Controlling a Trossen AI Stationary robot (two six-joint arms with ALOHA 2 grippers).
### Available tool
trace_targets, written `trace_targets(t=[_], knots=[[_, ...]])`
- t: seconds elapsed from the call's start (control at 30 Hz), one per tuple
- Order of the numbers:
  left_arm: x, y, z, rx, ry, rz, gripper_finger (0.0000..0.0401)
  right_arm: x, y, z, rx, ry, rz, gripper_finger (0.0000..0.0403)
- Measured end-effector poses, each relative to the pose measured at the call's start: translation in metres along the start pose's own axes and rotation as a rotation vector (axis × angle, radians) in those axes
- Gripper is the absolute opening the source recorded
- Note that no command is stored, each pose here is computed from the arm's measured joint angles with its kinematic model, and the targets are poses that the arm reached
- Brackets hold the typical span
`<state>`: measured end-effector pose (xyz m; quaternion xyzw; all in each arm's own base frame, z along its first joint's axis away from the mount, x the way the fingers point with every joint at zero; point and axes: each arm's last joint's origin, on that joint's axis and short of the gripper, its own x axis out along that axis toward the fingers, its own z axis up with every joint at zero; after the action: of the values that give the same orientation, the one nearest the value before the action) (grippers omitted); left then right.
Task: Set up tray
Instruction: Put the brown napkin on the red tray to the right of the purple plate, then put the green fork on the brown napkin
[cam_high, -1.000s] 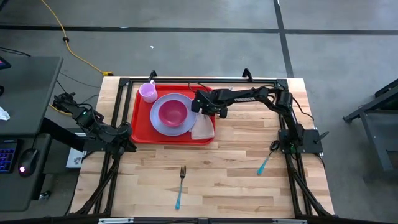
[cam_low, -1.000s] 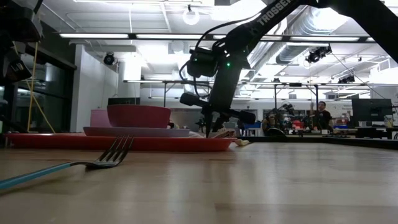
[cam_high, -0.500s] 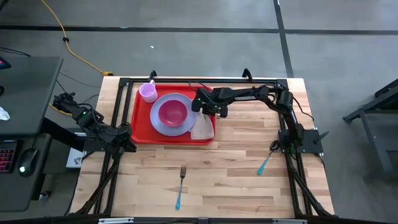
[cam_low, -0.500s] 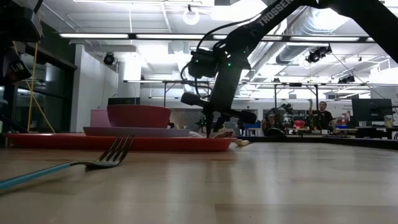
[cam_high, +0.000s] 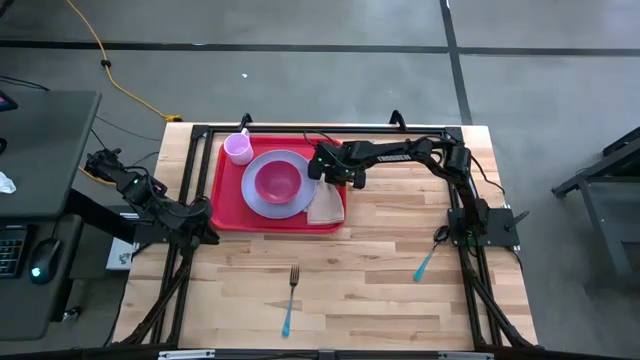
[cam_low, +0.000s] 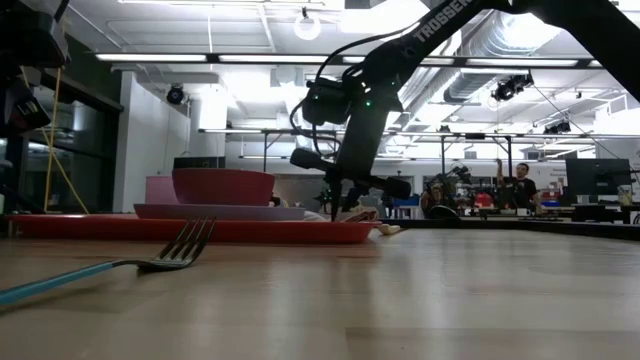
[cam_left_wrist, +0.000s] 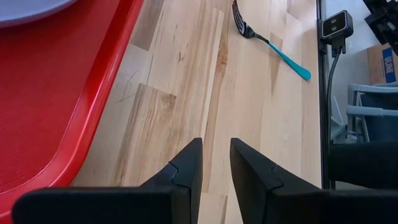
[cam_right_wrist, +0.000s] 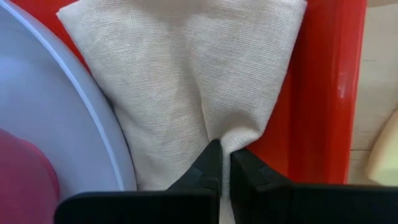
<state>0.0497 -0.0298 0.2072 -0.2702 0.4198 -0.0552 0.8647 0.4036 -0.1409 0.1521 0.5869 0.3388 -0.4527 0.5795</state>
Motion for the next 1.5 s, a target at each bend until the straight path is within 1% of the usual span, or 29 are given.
trace_targets(t=[0.1,0.23,0.33,0.43,0.53,0.63,0.7,0.93,1.3,1.5], knots=[[0.0,0.0,0.0,0.0,-0.001,0.0,0.0111,0.0,0.0,0.0,0.004,0.0,0.001,0.0004],[0.0,0.0,0.0,0.0,-0.001,0.0,0.0111,0.0,0.0,0.0,0.008,-0.017,-0.004,0.0026],[0.0,0.0,0.0,0.0,0.0,0.0,0.0111,0.0,0.0,0.0,0.01,-0.015,-0.004,0.0057],[0.0,0.0,0.0,0.0,0.0,0.0,0.0111,0.0,0.0,0.0,0.01,-0.011,-0.003,0.0097],[0.0,0.0,0.0,0.0,0.0,0.0,0.0111,0.0,0.0,0.0,0.012,0.024,0.005,0.0135],[0.0,0.0,0.0,0.0,-0.001,0.001,0.0111,0.0,0.0,0.001,0.019,0.035,0.007,0.0162],[0.0,0.0,0.0,0.0,0.0,0.0,0.0111,-0.002,0.0,0.001,0.033,0.034,0.007,0.0173],[0.0,0.0,0.0,0.002,0.001,0.0,0.0111,-0.016,-0.001,0.003,0.01,-0.002,-0.006,0.0181],[0.0,0.0,0.0,0.003,0.003,-0.003,0.0111,-0.055,-0.001,0.008,-0.034,-0.115,-0.002,0.0181],[0.0,0.0,0.0,0.003,0.003,-0.004,0.0111,-0.079,-0.002,0.01,-0.09,-0.188,0.007,0.0181]])
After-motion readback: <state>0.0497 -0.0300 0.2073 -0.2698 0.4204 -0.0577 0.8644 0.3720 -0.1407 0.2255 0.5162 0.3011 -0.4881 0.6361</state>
